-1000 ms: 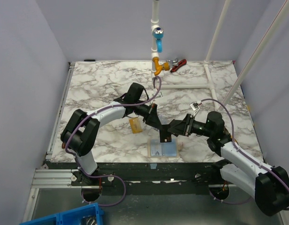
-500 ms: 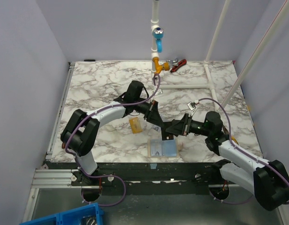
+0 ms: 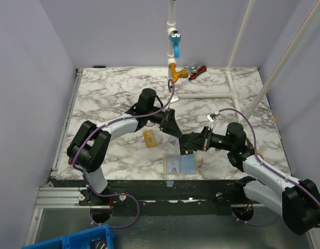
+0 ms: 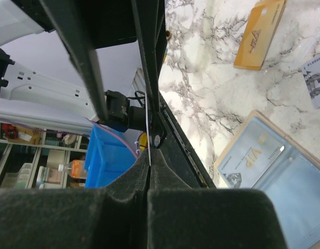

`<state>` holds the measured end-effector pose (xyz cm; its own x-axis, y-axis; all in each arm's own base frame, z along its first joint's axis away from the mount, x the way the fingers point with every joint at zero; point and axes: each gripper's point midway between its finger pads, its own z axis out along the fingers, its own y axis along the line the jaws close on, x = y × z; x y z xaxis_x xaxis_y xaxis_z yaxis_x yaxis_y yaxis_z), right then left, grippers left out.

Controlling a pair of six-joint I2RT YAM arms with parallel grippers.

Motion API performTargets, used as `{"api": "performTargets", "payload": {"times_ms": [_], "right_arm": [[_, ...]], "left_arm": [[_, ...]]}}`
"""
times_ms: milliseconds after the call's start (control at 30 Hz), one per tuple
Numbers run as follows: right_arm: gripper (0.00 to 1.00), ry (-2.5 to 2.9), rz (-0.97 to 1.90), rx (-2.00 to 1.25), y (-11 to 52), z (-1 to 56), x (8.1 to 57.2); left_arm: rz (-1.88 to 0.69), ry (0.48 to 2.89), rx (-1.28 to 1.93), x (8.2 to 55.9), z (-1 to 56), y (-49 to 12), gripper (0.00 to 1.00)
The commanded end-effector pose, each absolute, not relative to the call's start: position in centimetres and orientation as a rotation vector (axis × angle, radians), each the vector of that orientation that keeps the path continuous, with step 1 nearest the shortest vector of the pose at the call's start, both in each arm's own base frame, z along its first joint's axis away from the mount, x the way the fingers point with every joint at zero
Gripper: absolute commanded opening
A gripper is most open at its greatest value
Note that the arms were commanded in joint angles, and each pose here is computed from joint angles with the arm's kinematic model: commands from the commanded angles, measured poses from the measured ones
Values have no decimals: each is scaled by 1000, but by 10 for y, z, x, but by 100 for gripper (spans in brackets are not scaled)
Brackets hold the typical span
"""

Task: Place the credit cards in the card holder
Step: Insert the credit card into the card holder.

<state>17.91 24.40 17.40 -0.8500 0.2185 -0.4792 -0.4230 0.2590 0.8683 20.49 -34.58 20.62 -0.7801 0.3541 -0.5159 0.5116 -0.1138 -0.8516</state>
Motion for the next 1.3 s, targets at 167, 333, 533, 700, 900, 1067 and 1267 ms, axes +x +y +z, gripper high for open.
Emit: {"api": "performTargets", "payload": {"times_ms": [167, 333, 533, 700, 900, 1067, 1267], "right_arm": [[1, 2155, 1546, -246, 248, 162, 184], [1, 2311, 1410, -217, 236, 146, 180], [1, 2576, 1204, -38, 208, 98, 158], [1, 2675, 1061, 122, 188, 73, 145], [1, 2754, 922, 250, 171, 46, 138], [1, 2767, 873, 274, 167, 40, 140], [1, 2793, 883, 261, 169, 34, 136]], "left_arm": [[-2108, 1884, 981, 207, 239, -332, 49], [-1861, 2015, 938, 221, 208, -320, 52], [-1367, 2184, 1145, 216, 140, -293, 53], [-1124, 2226, 1413, 183, 100, -283, 52], [-966, 2165, 1631, 160, 85, -301, 51], [-963, 2161, 1644, 161, 85, -305, 49], [-1021, 2154, 1633, 155, 82, -309, 49]]}}
